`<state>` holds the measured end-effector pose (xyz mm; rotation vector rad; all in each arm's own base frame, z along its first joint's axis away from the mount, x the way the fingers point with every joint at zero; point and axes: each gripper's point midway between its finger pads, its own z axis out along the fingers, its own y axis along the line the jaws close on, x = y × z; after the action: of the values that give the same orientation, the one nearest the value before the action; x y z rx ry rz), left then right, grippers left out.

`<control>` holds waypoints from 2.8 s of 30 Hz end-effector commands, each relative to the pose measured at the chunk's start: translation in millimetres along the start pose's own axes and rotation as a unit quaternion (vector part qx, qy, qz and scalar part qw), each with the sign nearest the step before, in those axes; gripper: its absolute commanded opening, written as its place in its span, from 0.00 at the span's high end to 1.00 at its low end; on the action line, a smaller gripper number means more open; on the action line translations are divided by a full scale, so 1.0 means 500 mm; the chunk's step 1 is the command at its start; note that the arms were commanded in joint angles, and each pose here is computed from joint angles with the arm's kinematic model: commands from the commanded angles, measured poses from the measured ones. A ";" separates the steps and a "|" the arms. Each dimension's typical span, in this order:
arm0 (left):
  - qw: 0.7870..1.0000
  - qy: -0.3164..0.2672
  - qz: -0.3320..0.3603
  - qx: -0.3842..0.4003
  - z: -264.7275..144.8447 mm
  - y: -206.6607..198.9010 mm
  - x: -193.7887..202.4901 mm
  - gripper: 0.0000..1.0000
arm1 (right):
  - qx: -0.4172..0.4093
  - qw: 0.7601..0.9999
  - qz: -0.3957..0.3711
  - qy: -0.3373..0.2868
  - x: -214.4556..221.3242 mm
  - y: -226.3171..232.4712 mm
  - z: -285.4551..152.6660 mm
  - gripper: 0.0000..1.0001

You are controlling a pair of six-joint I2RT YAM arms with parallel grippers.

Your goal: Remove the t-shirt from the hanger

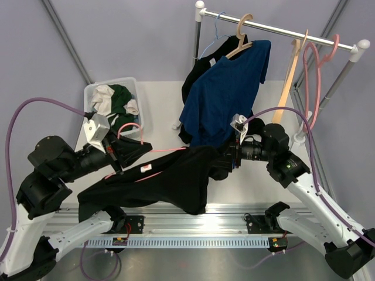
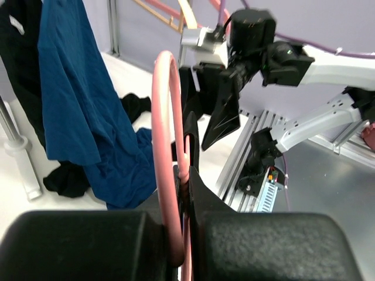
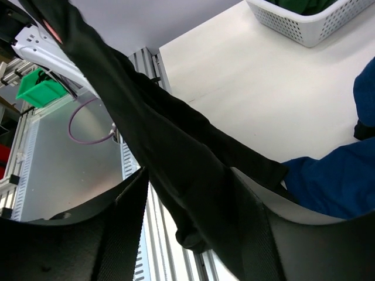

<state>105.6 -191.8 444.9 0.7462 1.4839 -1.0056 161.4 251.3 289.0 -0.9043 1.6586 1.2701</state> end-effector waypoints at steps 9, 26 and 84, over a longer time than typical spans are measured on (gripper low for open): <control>0.997 -0.062 0.018 -0.030 -0.064 -0.011 -0.070 1.00 | 0.125 0.991 0.018 -0.045 -0.028 -0.098 0.004 0.84; 0.988 -0.134 0.051 -0.063 -0.160 -0.023 -0.111 1.00 | 0.295 0.927 0.182 -0.147 -0.141 -0.249 0.008 1.00; 0.967 -0.239 0.060 -0.063 -0.120 0.003 -0.143 1.00 | 0.149 0.961 0.217 -0.081 -0.172 -0.262 0.049 1.00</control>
<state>74.3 -111.5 512.9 0.4550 1.0907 -0.8848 321.5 248.6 297.8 -0.0348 1.9497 1.3076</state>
